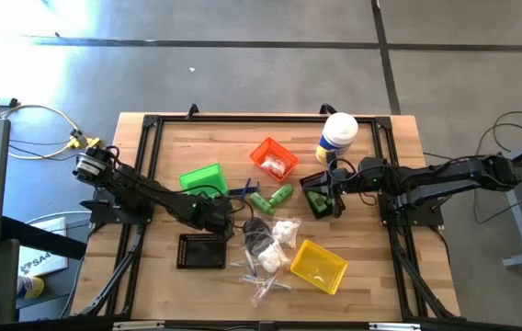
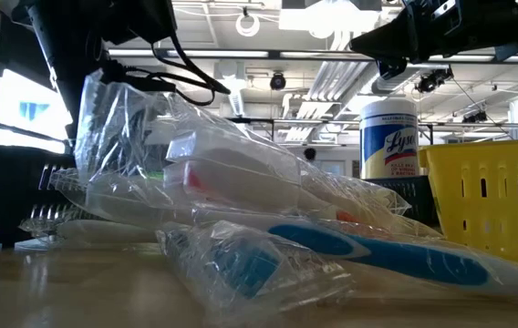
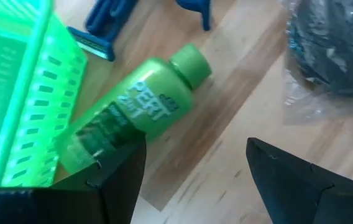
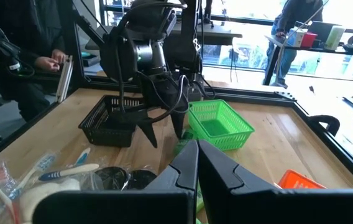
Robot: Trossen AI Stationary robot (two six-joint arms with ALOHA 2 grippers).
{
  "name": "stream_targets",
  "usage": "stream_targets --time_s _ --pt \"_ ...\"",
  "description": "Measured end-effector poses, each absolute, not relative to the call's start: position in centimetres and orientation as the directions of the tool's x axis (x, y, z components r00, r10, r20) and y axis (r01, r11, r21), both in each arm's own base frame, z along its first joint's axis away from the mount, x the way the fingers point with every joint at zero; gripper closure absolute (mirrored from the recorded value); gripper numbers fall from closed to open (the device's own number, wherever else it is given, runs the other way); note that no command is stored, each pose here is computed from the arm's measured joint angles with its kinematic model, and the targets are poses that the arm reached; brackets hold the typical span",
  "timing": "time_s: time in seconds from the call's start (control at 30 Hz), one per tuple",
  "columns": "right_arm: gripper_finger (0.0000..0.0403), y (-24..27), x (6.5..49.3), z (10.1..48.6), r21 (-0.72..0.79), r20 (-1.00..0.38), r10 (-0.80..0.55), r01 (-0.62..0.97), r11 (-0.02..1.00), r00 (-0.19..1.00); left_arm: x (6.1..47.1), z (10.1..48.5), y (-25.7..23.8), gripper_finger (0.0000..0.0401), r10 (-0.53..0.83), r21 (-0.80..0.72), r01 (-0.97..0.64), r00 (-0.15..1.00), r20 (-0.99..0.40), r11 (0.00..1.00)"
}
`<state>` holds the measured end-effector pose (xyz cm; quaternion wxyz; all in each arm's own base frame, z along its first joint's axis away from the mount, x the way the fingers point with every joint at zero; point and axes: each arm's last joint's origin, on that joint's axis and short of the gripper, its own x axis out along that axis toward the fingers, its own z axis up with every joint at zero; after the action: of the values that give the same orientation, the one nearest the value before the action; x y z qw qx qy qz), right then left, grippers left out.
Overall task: Pick & Place Travel size toiletries
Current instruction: Put the green shampoo into the top black bin
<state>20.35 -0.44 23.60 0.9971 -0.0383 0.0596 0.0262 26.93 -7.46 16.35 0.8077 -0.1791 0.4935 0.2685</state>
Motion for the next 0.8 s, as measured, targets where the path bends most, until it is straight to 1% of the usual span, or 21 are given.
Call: stream_targets --time_s 0.1,0.2,0.3,0.47,0.67,0.8 --pt "0.0401 -0.4 20.4 23.6 -0.073 -0.121 0.048 -0.057 0.996 0.992 27.1 16.4 -7.6 0.0128 0.223 -0.052 -0.588 0.386 -0.895 0.807" --pt "0.0401 -0.4 20.4 23.6 -0.073 -0.121 0.048 -0.057 0.996 0.992 27.5 16.5 -7.9 0.0128 0.167 -0.11 -0.563 0.419 -0.892 0.819" --pt "0.0401 -0.4 20.4 23.6 -0.073 -0.121 0.048 -0.057 0.996 0.992 27.7 16.6 -8.0 0.0128 0.15 -0.132 -0.548 0.439 -0.886 0.826" --pt "0.0401 -0.4 20.4 23.6 -0.073 -0.121 0.048 -0.057 0.996 0.991 27.7 16.6 -7.8 0.0128 0.2 -0.085 -0.543 0.446 -0.873 0.836" --pt "0.0401 -0.4 20.4 23.6 -0.073 -0.121 0.048 -0.057 0.996 0.992 28.1 16.9 -7.9 0.0128 0.209 -0.029 -0.446 0.476 -0.854 0.895" --pt "0.0401 -0.4 20.4 23.6 -0.073 -0.121 0.048 -0.057 0.996 0.992 28.7 18.0 -8.1 0.0128 0.207 0.017 -0.366 0.487 -0.849 0.93"
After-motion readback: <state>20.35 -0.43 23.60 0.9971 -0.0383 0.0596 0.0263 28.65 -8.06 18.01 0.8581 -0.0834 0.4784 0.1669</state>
